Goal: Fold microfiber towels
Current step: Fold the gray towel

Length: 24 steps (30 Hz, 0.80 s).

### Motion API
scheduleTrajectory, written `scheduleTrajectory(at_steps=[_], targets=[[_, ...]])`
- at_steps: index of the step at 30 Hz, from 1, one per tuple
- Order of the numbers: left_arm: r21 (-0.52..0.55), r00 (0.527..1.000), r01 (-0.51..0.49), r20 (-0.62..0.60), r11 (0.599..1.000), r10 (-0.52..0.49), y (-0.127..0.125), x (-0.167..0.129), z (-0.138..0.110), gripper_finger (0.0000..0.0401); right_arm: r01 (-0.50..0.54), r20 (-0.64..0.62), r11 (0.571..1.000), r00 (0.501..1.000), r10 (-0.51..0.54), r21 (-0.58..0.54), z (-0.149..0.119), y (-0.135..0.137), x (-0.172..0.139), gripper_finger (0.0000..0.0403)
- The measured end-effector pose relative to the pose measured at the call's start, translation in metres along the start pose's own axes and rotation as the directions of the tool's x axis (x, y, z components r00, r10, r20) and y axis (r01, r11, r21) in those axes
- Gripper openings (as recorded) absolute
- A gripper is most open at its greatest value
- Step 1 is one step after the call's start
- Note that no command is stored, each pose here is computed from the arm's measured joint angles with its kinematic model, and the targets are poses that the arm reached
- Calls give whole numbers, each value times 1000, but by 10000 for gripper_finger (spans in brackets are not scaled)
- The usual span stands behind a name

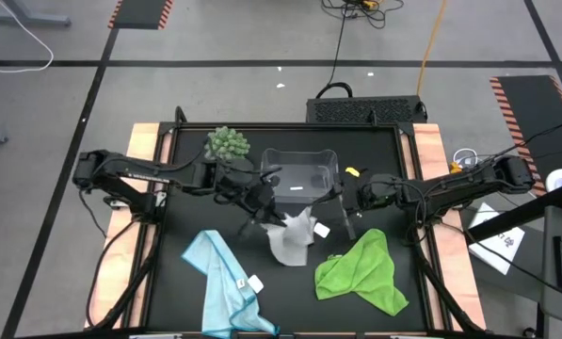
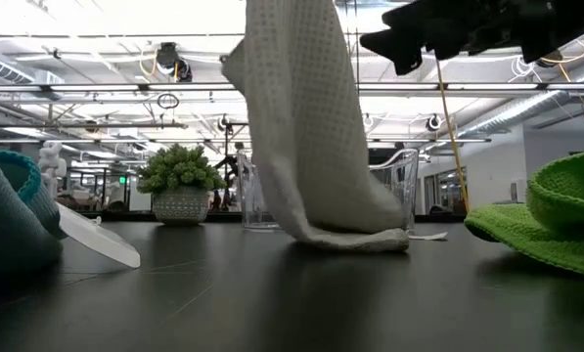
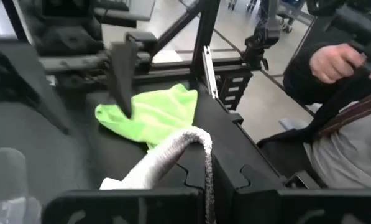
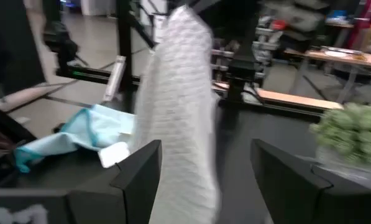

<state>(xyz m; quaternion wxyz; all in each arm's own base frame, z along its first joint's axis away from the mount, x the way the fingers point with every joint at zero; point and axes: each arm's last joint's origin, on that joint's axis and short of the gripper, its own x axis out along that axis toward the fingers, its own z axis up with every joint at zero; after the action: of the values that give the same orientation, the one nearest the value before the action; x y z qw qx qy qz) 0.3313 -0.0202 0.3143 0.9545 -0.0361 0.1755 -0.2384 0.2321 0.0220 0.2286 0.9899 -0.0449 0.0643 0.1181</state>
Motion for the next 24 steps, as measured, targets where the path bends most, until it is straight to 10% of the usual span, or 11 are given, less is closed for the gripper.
scheduleTrajectory(at_steps=[24], targets=[[127, 963, -220, 187, 967, 195, -18, -76, 116, 4, 99, -137, 995, 986, -99, -5, -12, 2, 3, 237]])
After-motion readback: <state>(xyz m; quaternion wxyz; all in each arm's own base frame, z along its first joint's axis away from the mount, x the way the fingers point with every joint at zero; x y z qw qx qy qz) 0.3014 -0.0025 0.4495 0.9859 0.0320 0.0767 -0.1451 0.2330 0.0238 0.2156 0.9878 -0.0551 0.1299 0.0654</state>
